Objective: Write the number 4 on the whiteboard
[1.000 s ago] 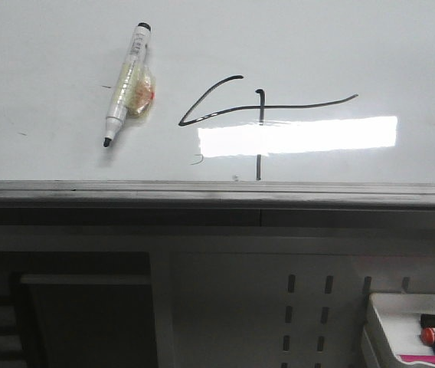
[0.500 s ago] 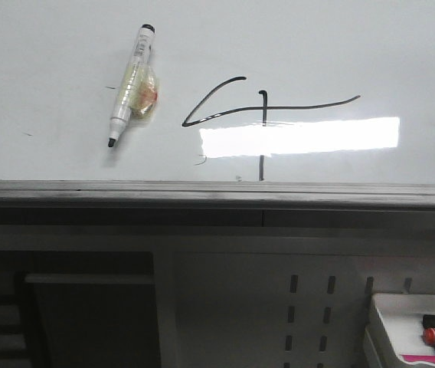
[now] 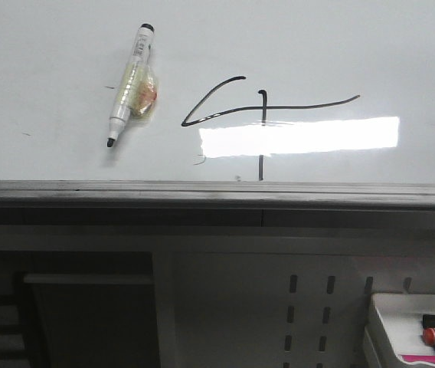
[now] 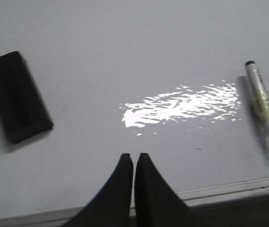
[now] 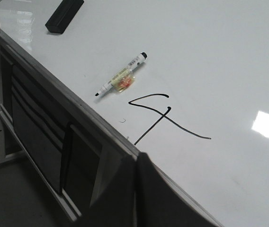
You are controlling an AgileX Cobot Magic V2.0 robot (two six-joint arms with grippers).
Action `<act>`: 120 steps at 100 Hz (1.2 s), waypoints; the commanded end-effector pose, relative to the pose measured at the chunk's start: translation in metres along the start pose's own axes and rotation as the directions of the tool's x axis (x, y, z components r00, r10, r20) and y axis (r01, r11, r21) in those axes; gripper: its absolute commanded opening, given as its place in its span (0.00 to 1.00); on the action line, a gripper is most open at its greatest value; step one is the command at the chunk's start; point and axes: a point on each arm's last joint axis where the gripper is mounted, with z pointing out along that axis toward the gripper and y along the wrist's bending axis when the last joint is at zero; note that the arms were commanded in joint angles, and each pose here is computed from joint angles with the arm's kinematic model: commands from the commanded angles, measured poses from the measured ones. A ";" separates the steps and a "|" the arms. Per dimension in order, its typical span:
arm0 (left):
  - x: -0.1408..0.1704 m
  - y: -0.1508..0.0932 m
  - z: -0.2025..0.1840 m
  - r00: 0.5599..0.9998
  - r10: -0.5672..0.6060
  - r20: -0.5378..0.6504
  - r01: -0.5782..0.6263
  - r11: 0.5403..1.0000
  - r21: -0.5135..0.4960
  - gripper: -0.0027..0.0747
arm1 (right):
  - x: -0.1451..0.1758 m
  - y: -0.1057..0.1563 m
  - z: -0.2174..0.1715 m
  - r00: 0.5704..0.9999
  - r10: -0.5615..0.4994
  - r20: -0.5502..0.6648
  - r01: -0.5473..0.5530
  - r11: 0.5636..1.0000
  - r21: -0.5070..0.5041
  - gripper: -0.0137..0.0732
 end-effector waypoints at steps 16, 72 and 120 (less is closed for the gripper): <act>0.033 0.001 -0.012 0.970 -0.044 -0.240 0.029 0.997 -0.067 0.01 | -0.012 -0.005 -0.001 0.997 -0.009 0.074 0.006 0.999 0.036 0.08; 0.035 0.000 -0.013 0.962 -0.097 -0.255 0.081 0.994 -0.072 0.01 | -0.012 -0.004 -0.001 0.997 -0.009 0.073 0.006 0.999 0.036 0.08; 0.035 0.000 -0.013 0.962 -0.097 -0.255 0.081 0.994 -0.072 0.01 | -0.006 -0.006 0.001 0.997 -0.070 0.031 0.068 0.996 0.064 0.08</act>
